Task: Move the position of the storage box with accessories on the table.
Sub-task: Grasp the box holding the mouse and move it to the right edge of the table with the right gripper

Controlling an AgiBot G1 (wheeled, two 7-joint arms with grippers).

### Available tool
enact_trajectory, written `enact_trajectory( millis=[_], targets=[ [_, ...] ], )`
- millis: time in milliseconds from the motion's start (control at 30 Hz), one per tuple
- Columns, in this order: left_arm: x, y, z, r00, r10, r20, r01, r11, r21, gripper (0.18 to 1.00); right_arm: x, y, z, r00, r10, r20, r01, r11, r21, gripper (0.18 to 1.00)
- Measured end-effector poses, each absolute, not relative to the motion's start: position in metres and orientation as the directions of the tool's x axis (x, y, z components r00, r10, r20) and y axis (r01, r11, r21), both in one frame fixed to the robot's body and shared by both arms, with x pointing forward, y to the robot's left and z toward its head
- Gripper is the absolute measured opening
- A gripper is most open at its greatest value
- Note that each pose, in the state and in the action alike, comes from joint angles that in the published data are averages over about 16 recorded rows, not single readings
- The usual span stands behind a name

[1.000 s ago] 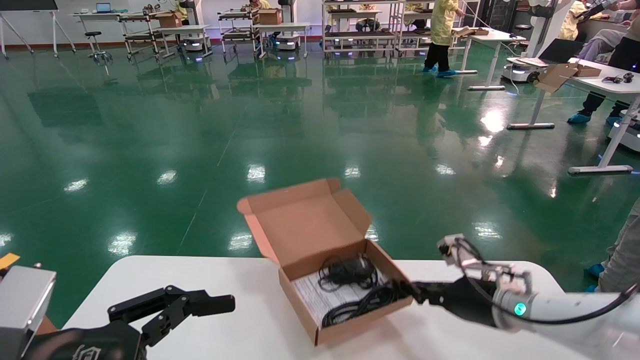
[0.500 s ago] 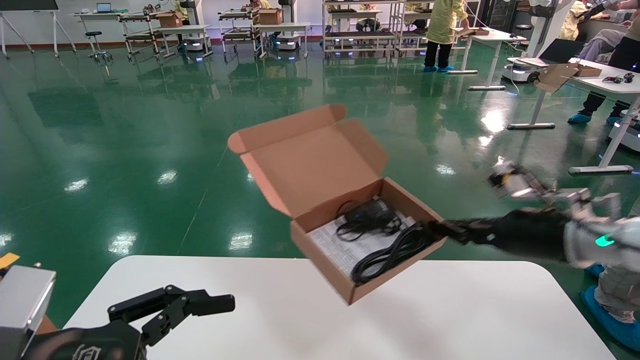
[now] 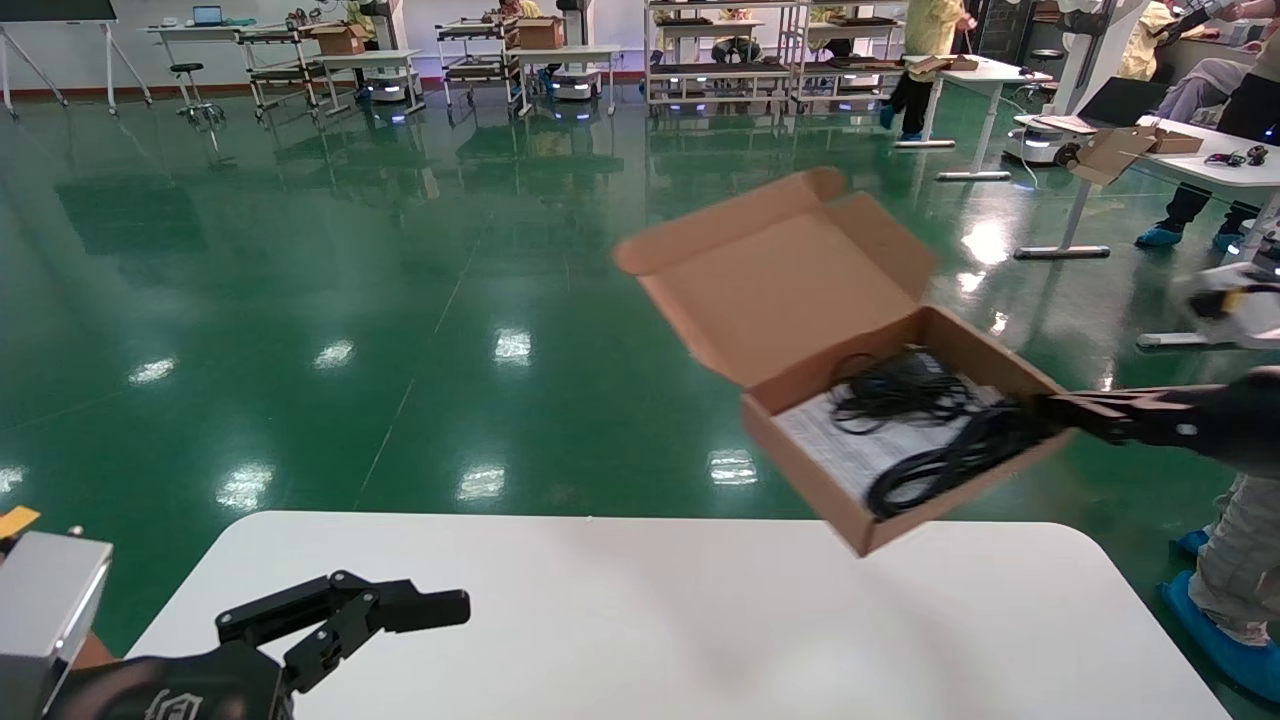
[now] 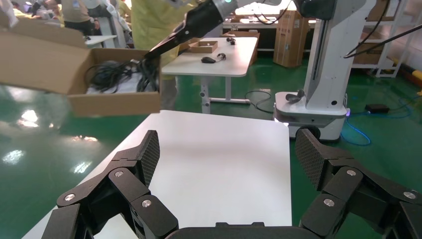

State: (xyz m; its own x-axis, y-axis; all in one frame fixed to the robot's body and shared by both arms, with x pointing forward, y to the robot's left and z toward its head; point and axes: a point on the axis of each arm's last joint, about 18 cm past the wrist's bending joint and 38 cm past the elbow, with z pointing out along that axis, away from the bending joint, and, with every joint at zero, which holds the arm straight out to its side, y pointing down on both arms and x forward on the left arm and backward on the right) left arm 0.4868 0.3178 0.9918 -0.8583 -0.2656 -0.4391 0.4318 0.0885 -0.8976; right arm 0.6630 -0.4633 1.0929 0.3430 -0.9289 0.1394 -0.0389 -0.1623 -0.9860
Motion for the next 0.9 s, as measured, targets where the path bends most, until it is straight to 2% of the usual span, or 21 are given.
enact_trajectory(
  millis=[400, 900],
  targets=[
    [0.487, 0.318, 0.992, -0.858, -0.266, -0.439, 0.432, 0.088, -0.898, 1.0, 0.639, -0.535, 1.072, 0.184, -0.973, 0.137, -0.068, -0.152, -0.986, 0.206],
    [0.487, 0.318, 0.992, -0.858, -0.266, -0.439, 0.432, 0.088, -0.898, 1.0, 0.622, -0.592, 1.009, 0.048, -0.992, 0.12, -0.148, -0.125, -0.981, 0.205]
  ],
)
